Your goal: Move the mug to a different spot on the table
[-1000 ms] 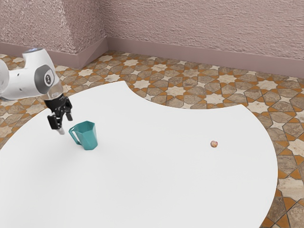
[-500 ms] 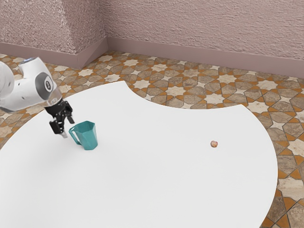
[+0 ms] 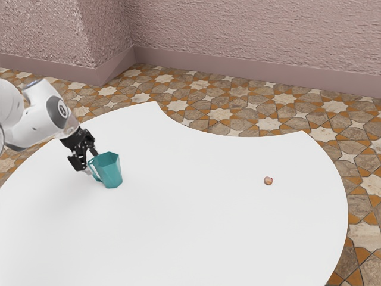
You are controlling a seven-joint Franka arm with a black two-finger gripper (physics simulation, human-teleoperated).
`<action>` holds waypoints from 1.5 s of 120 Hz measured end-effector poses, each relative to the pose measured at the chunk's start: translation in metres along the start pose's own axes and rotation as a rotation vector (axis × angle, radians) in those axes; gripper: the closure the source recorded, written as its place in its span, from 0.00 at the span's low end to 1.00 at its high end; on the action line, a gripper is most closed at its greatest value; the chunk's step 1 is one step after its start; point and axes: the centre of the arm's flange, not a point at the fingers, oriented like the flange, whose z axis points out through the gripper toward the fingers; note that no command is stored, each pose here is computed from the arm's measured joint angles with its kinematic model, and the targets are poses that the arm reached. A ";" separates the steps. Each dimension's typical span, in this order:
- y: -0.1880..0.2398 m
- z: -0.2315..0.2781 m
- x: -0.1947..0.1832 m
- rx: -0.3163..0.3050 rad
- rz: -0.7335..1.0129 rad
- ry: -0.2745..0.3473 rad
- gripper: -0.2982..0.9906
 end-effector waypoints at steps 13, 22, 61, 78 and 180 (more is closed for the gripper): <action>0.000 0.003 0.001 0.001 0.005 0.000 0.23; 0.000 0.005 0.002 0.003 0.010 0.001 0.23; -0.001 0.016 0.004 0.011 0.010 -0.006 0.23; -0.001 0.017 0.002 0.011 0.013 -0.011 0.23; -0.001 0.009 -0.025 -0.027 -0.019 -0.123 0.75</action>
